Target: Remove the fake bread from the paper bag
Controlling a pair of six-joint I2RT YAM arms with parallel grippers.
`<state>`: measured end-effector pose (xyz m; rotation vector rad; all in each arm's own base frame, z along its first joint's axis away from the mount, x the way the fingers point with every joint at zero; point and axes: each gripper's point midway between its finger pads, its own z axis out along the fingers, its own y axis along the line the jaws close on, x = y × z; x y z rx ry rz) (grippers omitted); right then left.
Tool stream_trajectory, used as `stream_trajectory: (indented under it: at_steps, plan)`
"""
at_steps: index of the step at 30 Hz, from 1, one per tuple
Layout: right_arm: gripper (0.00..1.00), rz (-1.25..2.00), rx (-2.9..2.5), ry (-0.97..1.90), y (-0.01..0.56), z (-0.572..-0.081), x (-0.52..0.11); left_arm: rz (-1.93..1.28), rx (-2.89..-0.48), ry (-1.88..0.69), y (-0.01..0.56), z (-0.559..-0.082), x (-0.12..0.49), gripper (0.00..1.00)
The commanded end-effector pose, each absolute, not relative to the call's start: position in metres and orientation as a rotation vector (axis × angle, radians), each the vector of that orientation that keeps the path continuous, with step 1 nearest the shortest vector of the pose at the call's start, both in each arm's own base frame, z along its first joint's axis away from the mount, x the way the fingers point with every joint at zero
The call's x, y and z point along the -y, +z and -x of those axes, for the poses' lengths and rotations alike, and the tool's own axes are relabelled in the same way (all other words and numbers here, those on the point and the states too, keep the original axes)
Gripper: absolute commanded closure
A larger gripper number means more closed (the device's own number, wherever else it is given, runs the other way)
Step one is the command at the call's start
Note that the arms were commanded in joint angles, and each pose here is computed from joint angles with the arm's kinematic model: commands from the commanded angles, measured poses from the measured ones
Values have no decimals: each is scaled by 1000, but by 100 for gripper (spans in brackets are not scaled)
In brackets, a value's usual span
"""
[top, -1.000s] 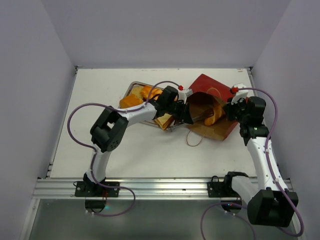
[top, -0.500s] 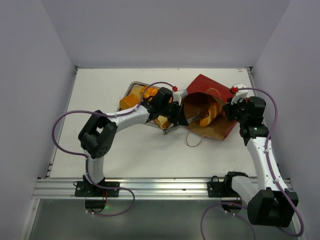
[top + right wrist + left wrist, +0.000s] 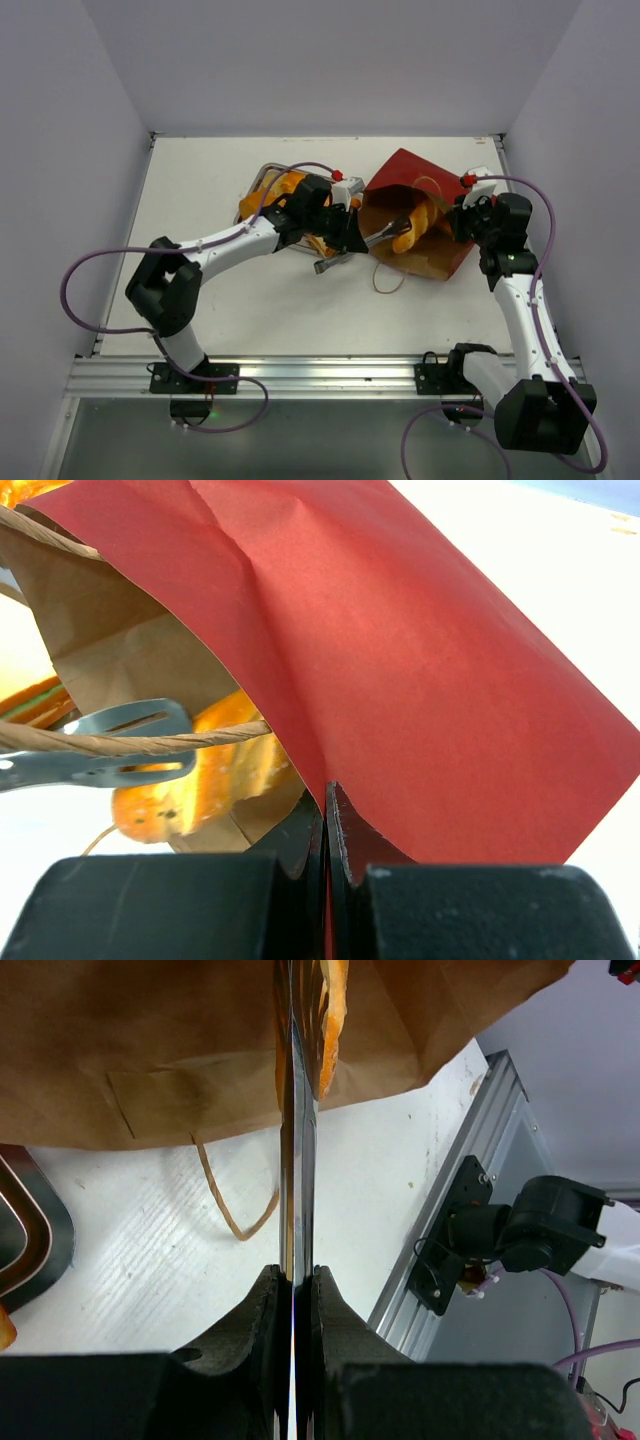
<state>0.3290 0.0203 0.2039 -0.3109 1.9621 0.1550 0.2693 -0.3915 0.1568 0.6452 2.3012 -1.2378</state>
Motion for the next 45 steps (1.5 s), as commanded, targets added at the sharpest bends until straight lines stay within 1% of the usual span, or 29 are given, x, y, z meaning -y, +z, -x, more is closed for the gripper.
stream_trajectory:
  at_steps: [1, 11, 24, 25, 35, 39, 45]
  plan:
    - [99, 321, -1917, 168, 218, -330, -23, -655, -2209, -1280, 192, -263, 387, 100]
    - [99, 317, -1915, 165, 219, -330, -23, -673, -2283, -1245, 179, -233, 358, 100]
    - [99, 314, -1915, 169, 219, -330, -23, -737, -2235, -1248, 198, -178, 310, 100]
    - [99, 317, -1912, 170, 220, -330, -23, -737, -2251, -1244, 192, -173, 305, 100]
    - [99, 316, -1909, 170, 221, -329, -24, -701, -2213, -1237, 209, -130, 261, 100]
    - [99, 313, -1907, 166, 222, -330, -23, -637, -2207, -1186, 216, -126, 246, 100]
    - [99, 315, -1903, 167, 223, -329, -23, -429, -2177, -1085, 234, -145, 232, 100]
